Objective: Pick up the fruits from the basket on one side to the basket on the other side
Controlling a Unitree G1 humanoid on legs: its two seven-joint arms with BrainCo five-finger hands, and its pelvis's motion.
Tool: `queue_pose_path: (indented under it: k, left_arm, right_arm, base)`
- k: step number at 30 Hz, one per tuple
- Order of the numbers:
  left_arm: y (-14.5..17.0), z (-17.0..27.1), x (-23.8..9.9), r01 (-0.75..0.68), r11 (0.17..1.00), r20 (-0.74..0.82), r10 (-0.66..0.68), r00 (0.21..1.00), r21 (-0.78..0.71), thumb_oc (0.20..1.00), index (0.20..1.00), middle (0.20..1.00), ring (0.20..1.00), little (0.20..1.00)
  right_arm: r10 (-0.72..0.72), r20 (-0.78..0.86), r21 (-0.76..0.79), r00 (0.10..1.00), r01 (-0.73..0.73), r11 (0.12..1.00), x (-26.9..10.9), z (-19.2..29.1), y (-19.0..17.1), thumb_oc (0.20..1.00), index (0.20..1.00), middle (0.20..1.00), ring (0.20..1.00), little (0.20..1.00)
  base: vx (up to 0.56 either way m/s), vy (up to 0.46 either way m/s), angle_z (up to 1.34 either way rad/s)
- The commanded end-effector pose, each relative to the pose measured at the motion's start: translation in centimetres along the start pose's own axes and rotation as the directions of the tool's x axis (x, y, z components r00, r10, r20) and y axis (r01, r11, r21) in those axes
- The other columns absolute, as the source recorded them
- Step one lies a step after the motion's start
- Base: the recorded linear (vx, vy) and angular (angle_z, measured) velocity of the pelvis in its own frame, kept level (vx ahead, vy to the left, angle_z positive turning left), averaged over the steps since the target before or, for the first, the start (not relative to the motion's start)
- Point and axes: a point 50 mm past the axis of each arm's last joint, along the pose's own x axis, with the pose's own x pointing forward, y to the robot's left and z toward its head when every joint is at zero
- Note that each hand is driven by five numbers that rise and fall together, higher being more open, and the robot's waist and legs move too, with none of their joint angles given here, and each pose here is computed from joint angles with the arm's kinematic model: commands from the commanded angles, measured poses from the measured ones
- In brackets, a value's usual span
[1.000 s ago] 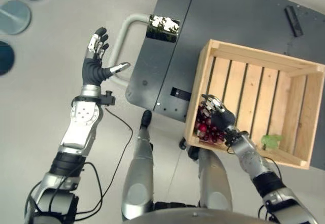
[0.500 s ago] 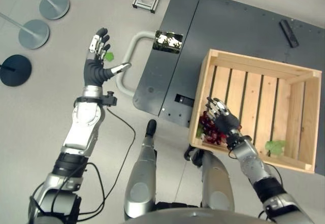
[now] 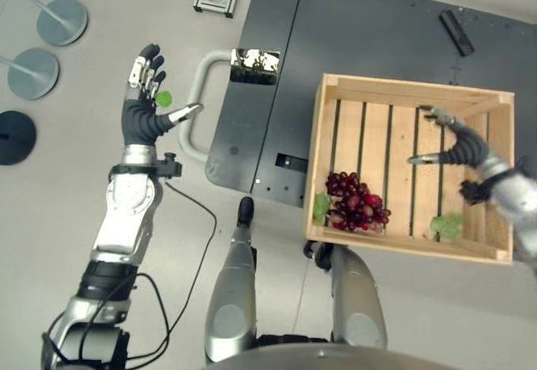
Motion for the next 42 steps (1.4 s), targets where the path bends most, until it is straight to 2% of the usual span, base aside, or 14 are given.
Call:
queue_pose_path:
  k: [1, 3, 10, 11, 13, 17, 18, 19, 20, 29, 31, 35, 38, 42]
  left_arm:
    - [0.0, 2.6, 0.6, 0.006, 1.000, 0.158, -0.007, 0.987, 0.006, 1.000, 1.000, 1.000, 1.000, 1.000]
    - [0.2, 2.7, 0.5, 0.011, 1.000, 0.155, -0.013, 0.988, 0.015, 1.000, 1.000, 1.000, 1.000, 1.000]
    - [0.3, 2.7, 0.3, 0.006, 1.000, 0.150, -0.009, 0.989, 0.021, 1.000, 1.000, 1.000, 1.000, 1.000]
    - [0.4, 2.6, 0.2, 0.002, 1.000, 0.145, -0.006, 0.989, 0.026, 1.000, 1.000, 1.000, 1.000, 1.000]
    - [0.5, 2.5, 0.1, 0.003, 0.999, 0.139, -0.009, 0.990, 0.039, 1.000, 1.000, 1.000, 1.000, 1.000]
    - [0.2, 2.5, 0.2, 0.013, 0.999, 0.138, -0.018, 0.990, 0.039, 1.000, 1.000, 1.000, 1.000, 1.000]
    - [0.1, 2.5, 0.2, 0.018, 0.999, 0.139, -0.023, 0.990, 0.039, 1.000, 1.000, 1.000, 1.000, 1.000]
    - [-0.1, 2.4, 0.1, 0.019, 0.999, 0.133, -0.023, 0.991, 0.025, 1.000, 1.000, 1.000, 1.000, 1.000]
    - [-0.2, 2.4, 0.1, 0.024, 1.000, 0.129, -0.026, 0.991, 0.020, 1.000, 1.000, 1.000, 1.000, 1.000]
    - [-0.2, 2.0, 0.1, 0.024, 1.000, 0.106, -0.024, 0.994, 0.001, 1.000, 1.000, 1.000, 1.000, 1.000]
    - [-0.3, 1.9, 0.1, 0.026, 1.000, 0.099, -0.026, 0.995, 0.002, 1.000, 1.000, 1.000, 1.000, 1.000]
    - [-0.3, 2.0, 0.3, 0.027, 1.000, 0.100, -0.027, 0.995, 0.005, 1.000, 1.000, 1.000, 1.000, 1.000]
    - [-0.3, 1.8, 0.2, 0.026, 1.000, 0.088, -0.027, 0.996, 0.012, 1.000, 1.000, 1.000, 1.000, 1.000]
    - [-0.1, 1.8, 0.1, 0.023, 1.000, 0.084, -0.024, 0.996, 0.014, 1.000, 1.000, 1.000, 1.000, 1.000]
  right_arm:
    - [0.028, 0.076, -0.059, 0.997, -0.023, 0.998, 0.8, 1.5, 1.4, 1.000, 1.000, 1.000, 1.000, 1.000]
    - [0.078, 0.099, -0.152, 0.992, -0.062, 0.986, 1.0, 2.2, 1.3, 1.000, 1.000, 1.000, 1.000, 1.000]
    - [0.114, 0.117, -0.217, 0.987, -0.086, 0.972, 1.1, 3.1, 1.4, 1.000, 1.000, 1.000, 1.000, 1.000]
    - [0.121, 0.122, -0.268, 0.985, -0.084, 0.960, 1.1, 3.4, 1.4, 1.000, 1.000, 1.000, 1.000, 1.000]
    - [0.177, 0.203, -0.501, 0.963, -0.053, 0.864, 1.4, 5.5, 1.0, 1.000, 1.000, 1.000, 1.000, 1.000]
    - [0.215, 0.195, -0.523, 0.957, -0.084, 0.848, 2.3, 5.3, 1.8, 1.000, 1.000, 1.000, 1.000, 1.000]
    - [0.249, 0.195, -0.468, 0.949, -0.133, 0.873, 2.3, 5.4, 2.5, 1.000, 1.000, 1.000, 1.000, 1.000]
    - [0.262, 0.171, -0.308, 0.950, -0.201, 0.930, 2.3, 4.9, 3.6, 1.000, 1.000, 1.000, 1.000, 1.000]
    - [0.280, 0.152, -0.216, 0.948, -0.245, 0.945, 2.3, 4.6, 4.2, 1.000, 1.000, 1.000, 1.000, 1.000]
    - [0.358, 0.126, 0.011, 0.925, -0.362, 0.932, 3.3, 4.4, 6.8, 1.000, 1.000, 1.000, 1.000, 1.000]
    - [0.390, 0.122, 0.100, 0.913, -0.402, 0.910, 3.4, 4.2, 8.0, 1.000, 1.000, 1.000, 1.000, 1.000]
    - [0.413, 0.108, 0.124, 0.905, -0.424, 0.897, 3.7, 4.1, 8.6, 1.000, 1.000, 1.000, 1.000, 1.000]
    - [0.436, 0.098, 0.058, 0.895, -0.442, 0.895, 4.2, 4.5, 8.4, 1.000, 1.000, 1.000, 1.000, 1.000]
    - [0.440, 0.093, 0.049, 0.893, -0.446, 0.894, 4.3, 4.6, 8.4, 1.000, 1.000, 1.000, 1.000, 1.000]
  base:
    - [0.00, 0.000, 0.00]
    - [0.00, 0.000, 0.00]
    - [0.01, -0.001, -0.08]
    - [0.00, 0.011, -0.04]
    - [0.02, 0.016, -0.04]
    - [0.00, 0.013, -0.05]
    - [0.00, 0.000, 0.00]
    - [0.00, 0.000, 0.00]
    - [0.00, 0.007, -0.04]
    - [0.01, -0.010, -0.04]
    - [0.02, -0.042, -0.03]
    - [0.00, 0.000, 0.00]
    - [0.01, -0.016, 0.02]
    - [0.01, -0.004, 0.01]
